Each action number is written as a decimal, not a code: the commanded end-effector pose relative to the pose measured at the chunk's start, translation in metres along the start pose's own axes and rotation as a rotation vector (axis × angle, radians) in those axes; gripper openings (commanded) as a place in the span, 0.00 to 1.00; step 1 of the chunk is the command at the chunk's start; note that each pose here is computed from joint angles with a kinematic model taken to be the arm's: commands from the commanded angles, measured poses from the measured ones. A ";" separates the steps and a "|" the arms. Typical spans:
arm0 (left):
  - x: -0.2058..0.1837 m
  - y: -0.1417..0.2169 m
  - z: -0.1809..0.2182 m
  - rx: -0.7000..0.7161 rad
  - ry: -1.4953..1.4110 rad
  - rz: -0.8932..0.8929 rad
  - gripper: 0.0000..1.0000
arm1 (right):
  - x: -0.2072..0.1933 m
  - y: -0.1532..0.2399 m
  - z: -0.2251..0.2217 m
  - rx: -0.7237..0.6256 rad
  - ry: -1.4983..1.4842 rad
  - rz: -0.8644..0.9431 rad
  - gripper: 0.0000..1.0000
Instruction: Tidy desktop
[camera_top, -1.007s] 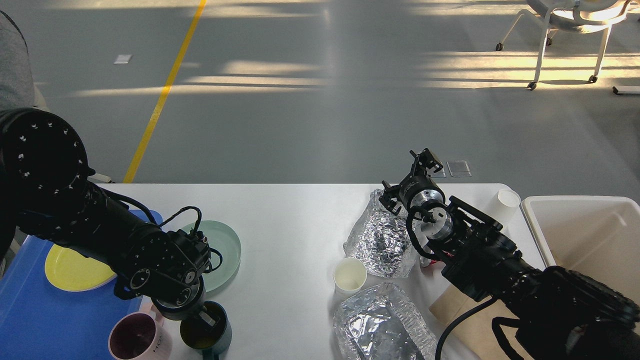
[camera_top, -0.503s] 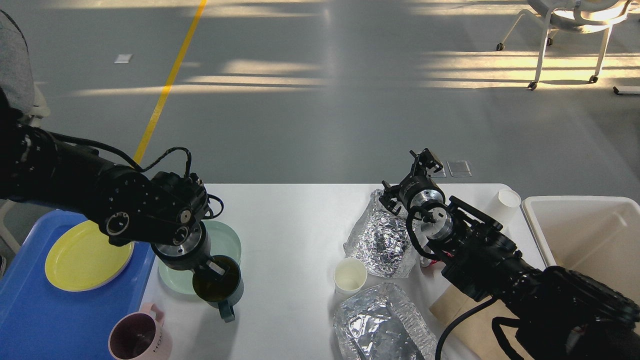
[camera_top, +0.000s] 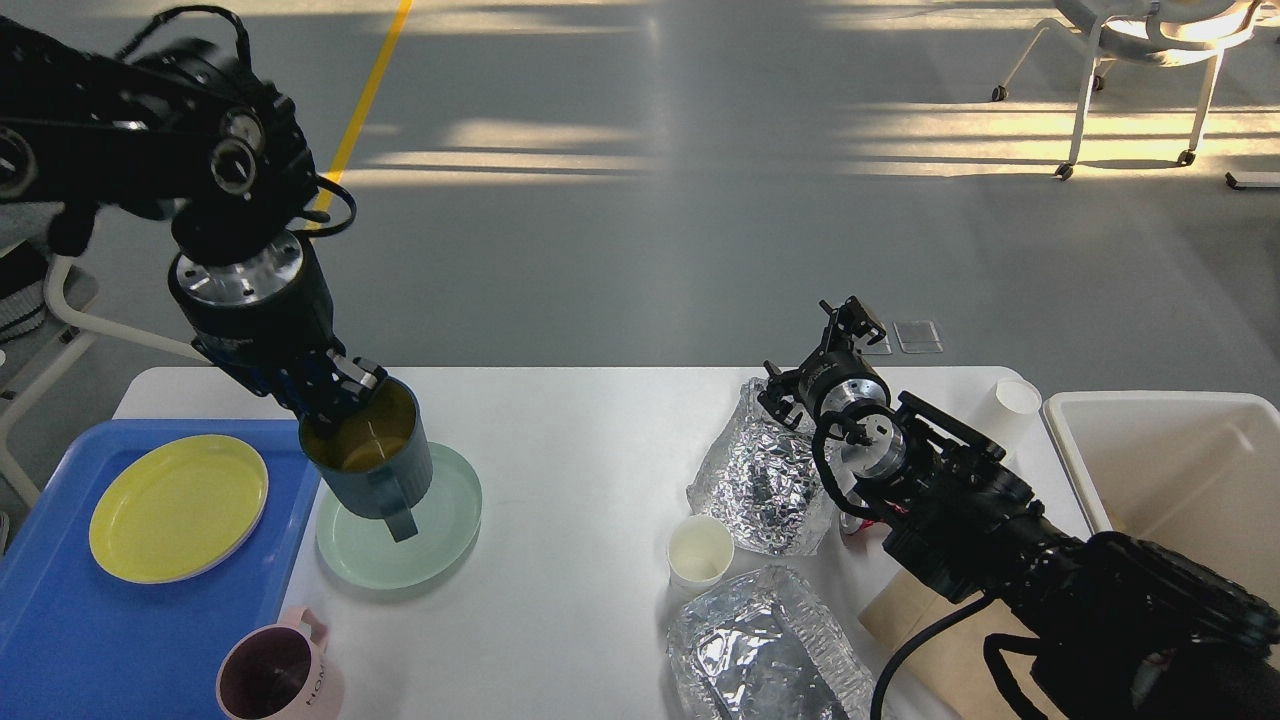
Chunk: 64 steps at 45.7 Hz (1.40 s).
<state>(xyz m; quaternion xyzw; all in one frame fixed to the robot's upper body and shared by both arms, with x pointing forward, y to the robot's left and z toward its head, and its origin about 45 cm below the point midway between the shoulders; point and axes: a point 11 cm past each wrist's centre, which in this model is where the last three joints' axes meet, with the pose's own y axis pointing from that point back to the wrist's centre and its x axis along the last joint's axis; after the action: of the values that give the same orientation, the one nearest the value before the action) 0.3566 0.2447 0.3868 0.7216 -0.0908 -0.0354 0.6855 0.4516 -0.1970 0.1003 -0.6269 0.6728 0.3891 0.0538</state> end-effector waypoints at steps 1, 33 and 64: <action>0.019 0.050 -0.006 -0.065 0.041 0.146 0.01 | 0.000 0.000 0.000 0.000 0.000 0.000 1.00; 0.039 0.113 -0.069 -0.011 0.201 0.356 0.00 | 0.000 0.000 0.000 0.000 0.000 0.000 1.00; -0.047 -0.009 -0.276 0.088 0.723 0.203 0.00 | 0.001 0.000 0.001 -0.001 0.000 0.001 1.00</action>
<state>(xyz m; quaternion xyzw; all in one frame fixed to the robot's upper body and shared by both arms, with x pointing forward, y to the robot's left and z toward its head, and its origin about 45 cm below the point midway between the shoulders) 0.3690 0.4859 0.4057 0.6950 0.0563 0.2658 0.6656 0.4517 -0.1969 0.1004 -0.6268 0.6728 0.3894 0.0540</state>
